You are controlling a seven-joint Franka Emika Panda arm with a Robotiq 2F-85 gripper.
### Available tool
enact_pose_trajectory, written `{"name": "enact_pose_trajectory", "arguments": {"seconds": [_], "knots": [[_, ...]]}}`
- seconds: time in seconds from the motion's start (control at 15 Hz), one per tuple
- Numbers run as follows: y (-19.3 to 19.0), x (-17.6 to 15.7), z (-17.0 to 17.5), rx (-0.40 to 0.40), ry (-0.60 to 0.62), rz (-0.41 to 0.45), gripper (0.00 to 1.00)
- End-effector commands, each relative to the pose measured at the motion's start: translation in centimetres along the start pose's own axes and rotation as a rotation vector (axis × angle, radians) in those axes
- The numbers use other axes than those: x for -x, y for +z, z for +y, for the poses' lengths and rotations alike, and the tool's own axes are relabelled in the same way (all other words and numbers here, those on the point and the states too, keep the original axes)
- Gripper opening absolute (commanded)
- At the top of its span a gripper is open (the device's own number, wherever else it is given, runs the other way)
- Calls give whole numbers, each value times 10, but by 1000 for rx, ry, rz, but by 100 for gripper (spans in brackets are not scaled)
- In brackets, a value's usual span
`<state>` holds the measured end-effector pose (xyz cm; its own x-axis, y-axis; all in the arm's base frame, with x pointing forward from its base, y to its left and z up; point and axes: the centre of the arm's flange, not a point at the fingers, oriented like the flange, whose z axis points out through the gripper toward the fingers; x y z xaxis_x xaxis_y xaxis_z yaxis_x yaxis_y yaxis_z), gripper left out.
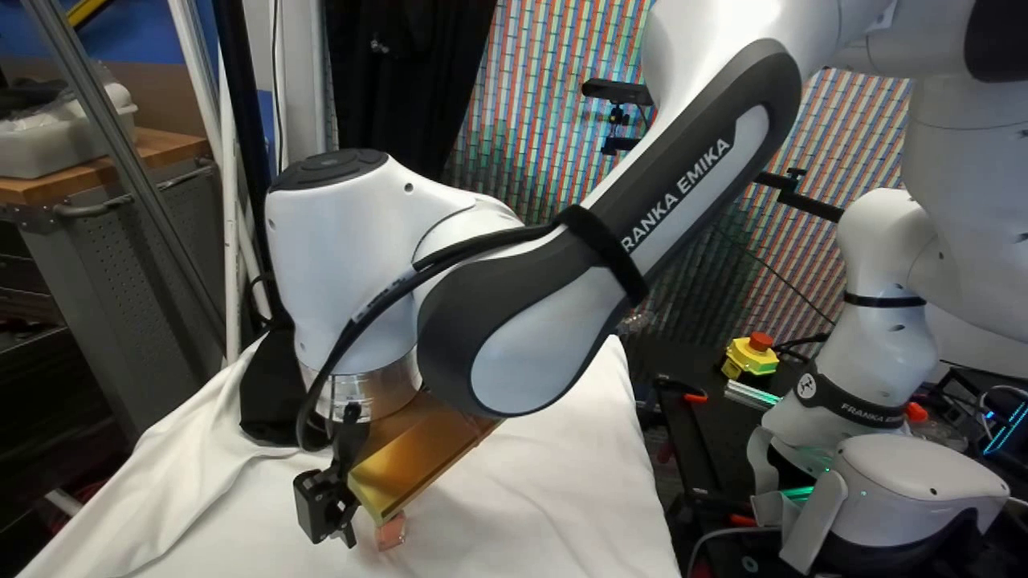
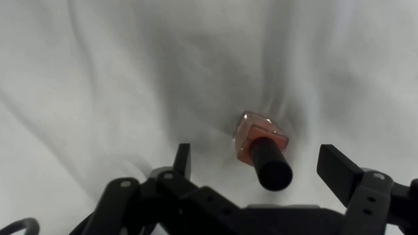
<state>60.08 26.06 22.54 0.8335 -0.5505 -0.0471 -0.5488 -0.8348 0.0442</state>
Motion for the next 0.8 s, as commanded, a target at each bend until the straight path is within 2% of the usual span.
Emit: {"name": "enact_pose_trajectory", "arguments": {"seconds": [0.0, 0.73], "knots": [[8, -5, 8, -35, -3, 13, 100], [26, -5, 12, -44, -7, 11, 100]]}}
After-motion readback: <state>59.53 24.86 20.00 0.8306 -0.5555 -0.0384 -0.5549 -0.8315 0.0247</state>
